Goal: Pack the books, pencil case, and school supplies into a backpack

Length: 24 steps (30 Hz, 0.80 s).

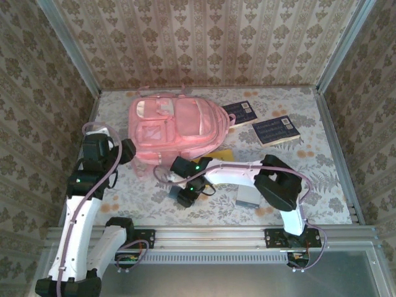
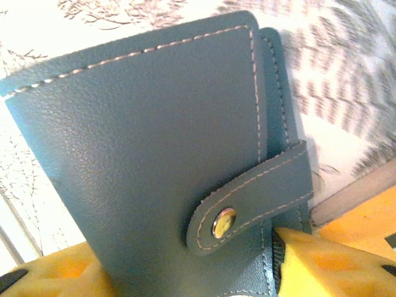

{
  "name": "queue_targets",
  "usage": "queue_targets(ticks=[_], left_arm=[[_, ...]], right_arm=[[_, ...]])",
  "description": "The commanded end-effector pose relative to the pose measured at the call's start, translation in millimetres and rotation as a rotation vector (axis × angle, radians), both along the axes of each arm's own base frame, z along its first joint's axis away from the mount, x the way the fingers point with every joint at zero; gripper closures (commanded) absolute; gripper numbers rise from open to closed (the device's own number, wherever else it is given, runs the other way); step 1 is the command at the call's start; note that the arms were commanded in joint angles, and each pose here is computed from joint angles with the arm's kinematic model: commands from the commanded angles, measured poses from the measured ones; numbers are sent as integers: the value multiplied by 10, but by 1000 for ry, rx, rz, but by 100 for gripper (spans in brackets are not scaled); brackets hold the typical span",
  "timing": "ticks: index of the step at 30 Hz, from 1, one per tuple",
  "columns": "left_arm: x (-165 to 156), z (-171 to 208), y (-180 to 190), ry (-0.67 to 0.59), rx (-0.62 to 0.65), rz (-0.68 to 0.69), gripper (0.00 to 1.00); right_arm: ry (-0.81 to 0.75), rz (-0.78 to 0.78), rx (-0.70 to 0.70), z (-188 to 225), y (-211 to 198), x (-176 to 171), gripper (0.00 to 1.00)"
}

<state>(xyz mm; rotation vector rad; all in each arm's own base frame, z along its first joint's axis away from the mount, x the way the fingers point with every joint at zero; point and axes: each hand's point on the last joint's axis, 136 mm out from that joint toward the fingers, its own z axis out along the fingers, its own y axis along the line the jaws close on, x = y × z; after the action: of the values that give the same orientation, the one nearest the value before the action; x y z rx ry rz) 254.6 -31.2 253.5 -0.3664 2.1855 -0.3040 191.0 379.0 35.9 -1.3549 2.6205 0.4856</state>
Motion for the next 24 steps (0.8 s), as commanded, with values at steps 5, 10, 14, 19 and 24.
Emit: queue_targets(ticks=[5,10,14,19,24], left_arm=[[-197,-565,-457,259,-390,-34,32],[-293,-931,-842,367,-669,-89,31],[-341,-1098,-1006,400,-724,-103,30],[-393,-1320,-1184,460,-717,-97,29],[-450,-1532,-1193,523,-648,-67,30]], right_arm=[[101,-263,279,410,-47,293,49],[93,-325,357,527,-84,381,48],[99,-354,395,565,-62,424,48],[112,-379,373,438,-54,448,49],[106,-415,304,298,-141,459,44]])
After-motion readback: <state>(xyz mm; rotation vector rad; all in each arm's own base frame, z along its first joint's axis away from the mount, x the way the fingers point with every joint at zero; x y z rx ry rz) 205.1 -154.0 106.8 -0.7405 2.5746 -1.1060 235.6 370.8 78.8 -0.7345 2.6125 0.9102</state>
